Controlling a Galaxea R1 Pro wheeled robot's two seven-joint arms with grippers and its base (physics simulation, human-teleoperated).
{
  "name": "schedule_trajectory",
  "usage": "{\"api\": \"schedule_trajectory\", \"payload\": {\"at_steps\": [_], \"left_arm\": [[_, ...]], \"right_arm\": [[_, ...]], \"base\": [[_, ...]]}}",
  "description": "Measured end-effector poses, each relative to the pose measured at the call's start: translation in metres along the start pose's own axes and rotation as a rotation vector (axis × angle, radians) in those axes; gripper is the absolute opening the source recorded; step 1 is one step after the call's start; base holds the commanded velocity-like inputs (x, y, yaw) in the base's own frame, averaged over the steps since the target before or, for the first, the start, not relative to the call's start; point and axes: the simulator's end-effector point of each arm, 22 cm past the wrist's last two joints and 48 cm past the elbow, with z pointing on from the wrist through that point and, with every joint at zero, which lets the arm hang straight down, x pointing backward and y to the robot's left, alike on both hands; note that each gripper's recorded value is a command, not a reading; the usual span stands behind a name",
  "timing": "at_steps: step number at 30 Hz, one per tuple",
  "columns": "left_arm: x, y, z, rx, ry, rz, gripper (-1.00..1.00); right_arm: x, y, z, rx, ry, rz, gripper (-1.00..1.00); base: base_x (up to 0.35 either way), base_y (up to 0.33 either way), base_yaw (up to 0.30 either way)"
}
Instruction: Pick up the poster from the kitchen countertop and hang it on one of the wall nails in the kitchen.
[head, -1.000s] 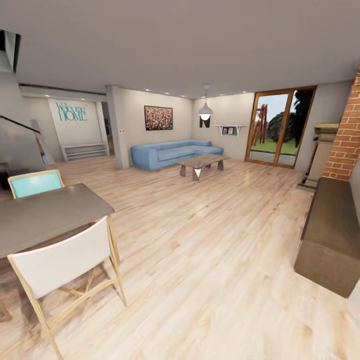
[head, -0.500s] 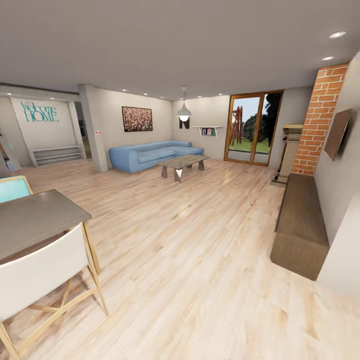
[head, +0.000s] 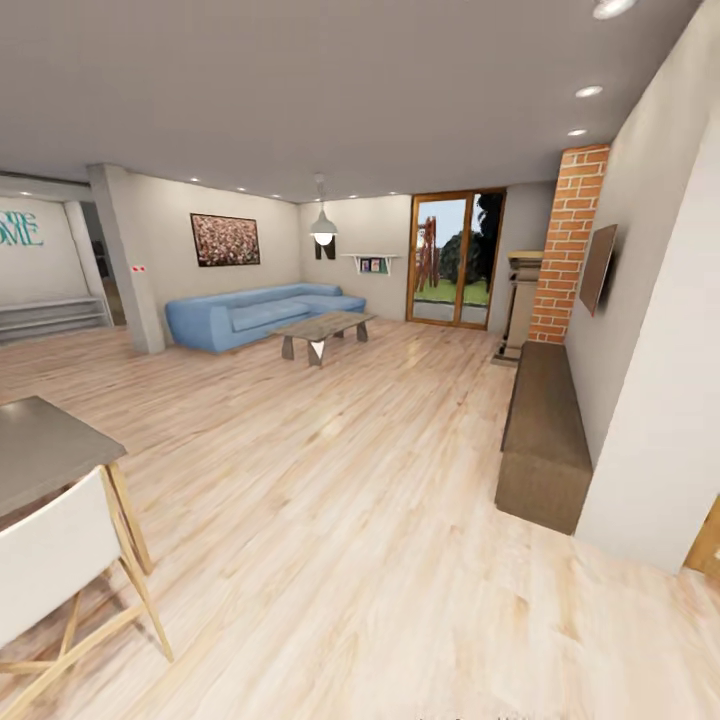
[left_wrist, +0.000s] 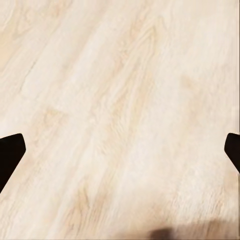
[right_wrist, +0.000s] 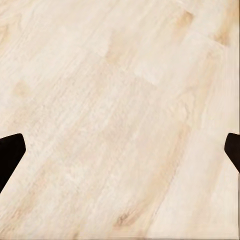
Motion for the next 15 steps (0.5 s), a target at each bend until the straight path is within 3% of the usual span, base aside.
{"api": "schedule_trajectory", "payload": {"at_steps": [15], "left_arm": [[-0.0023,0.0002,-0.0003,0.001,-0.006,0.003,1.00]], "right_arm": [[-0.0033,-0.0016,-0.0001,0.003,-0.008,0.002,1.00]], "base": [[0.000,0.000,-0.299]]}}
